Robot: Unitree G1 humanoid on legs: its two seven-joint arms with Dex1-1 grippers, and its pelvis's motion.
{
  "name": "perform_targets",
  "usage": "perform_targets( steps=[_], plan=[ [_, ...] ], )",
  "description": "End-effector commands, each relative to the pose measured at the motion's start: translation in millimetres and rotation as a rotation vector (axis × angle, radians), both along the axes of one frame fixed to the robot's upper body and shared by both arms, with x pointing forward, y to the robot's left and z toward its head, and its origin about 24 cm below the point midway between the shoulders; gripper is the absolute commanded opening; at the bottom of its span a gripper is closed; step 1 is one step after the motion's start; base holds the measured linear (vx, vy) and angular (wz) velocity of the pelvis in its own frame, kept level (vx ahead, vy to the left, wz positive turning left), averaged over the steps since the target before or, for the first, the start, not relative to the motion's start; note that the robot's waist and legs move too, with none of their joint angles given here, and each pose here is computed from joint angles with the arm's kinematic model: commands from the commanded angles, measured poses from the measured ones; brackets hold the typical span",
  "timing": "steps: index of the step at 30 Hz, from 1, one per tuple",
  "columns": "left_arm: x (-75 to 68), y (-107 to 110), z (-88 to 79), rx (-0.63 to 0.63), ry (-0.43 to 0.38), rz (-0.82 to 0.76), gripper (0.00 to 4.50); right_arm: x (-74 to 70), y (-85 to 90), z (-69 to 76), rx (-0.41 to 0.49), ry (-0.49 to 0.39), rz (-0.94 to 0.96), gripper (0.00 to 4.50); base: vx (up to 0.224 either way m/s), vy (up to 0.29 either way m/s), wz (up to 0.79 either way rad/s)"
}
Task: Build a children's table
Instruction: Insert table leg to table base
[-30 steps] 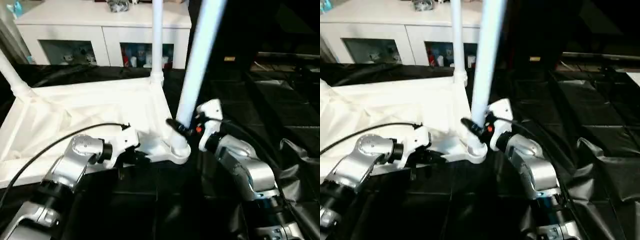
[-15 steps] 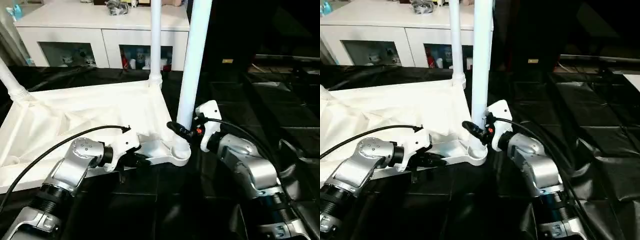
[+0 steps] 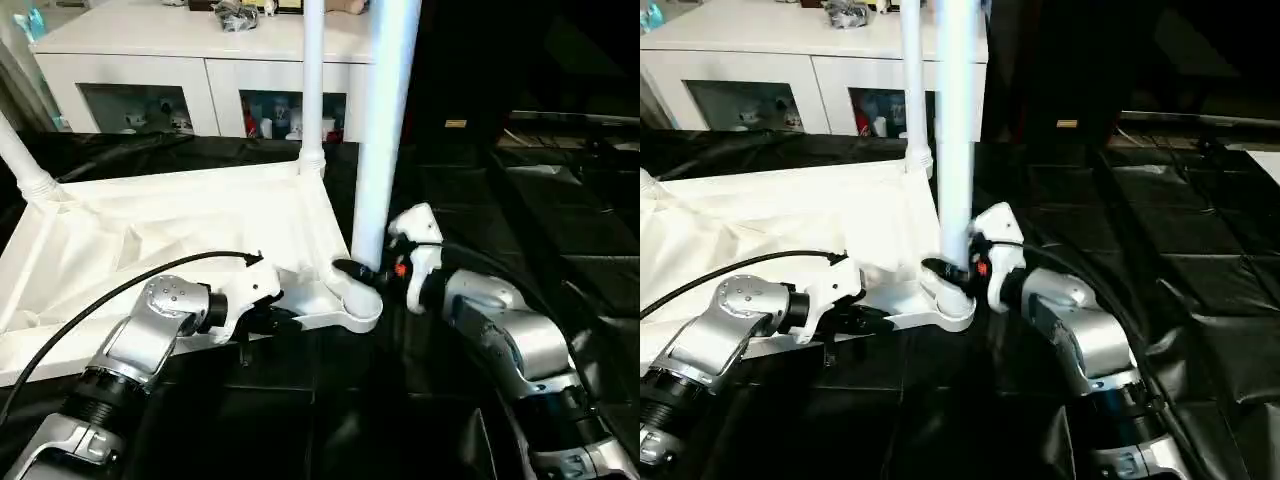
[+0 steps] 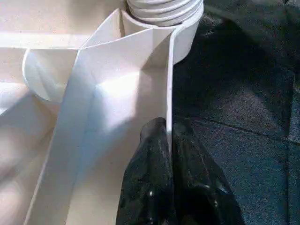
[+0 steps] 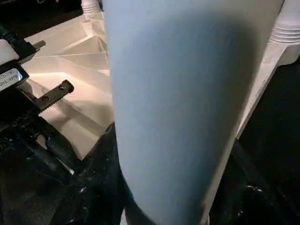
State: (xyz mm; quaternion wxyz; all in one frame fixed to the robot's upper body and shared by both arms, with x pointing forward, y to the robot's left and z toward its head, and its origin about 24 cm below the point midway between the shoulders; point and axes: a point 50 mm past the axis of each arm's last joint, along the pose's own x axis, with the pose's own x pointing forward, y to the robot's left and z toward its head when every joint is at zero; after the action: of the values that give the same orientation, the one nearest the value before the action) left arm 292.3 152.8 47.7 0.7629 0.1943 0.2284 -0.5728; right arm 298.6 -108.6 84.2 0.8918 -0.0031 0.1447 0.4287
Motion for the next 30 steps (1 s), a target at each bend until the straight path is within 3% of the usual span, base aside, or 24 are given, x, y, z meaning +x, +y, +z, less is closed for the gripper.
perform_targets(
  steps=[1,11,19,26,30],
  plan=[
    [-1.9,1.6,-8.9,-0.011,0.031,0.041,0.0,-4.3,-3.6,-9.5,-0.035,0.08,0.019,1.85,0.0,0.0,0.0],
    [0.7,1.0,-8.5,-0.005,0.019,0.039,0.0,1.7,-6.8,-9.3,-0.009,0.084,-0.019,1.85,0.0,0.0,0.0],
    [2.5,1.5,-7.4,0.002,0.01,0.035,0.0,10.7,-15.6,-16.7,0.091,0.118,-0.131,1.85,0.0,0.0,0.0],
    [2.5,2.0,-7.5,-0.002,0.006,0.038,0.0,5.8,-21.0,-26.9,0.174,0.131,-0.169,1.85,0.0,0.0,0.0],
    [2.6,1.2,-7.2,-0.006,0.004,0.039,0.0,-5.7,-22.2,-37.5,0.197,0.109,-0.162,1.85,0.0,0.0,0.0]
  ],
)
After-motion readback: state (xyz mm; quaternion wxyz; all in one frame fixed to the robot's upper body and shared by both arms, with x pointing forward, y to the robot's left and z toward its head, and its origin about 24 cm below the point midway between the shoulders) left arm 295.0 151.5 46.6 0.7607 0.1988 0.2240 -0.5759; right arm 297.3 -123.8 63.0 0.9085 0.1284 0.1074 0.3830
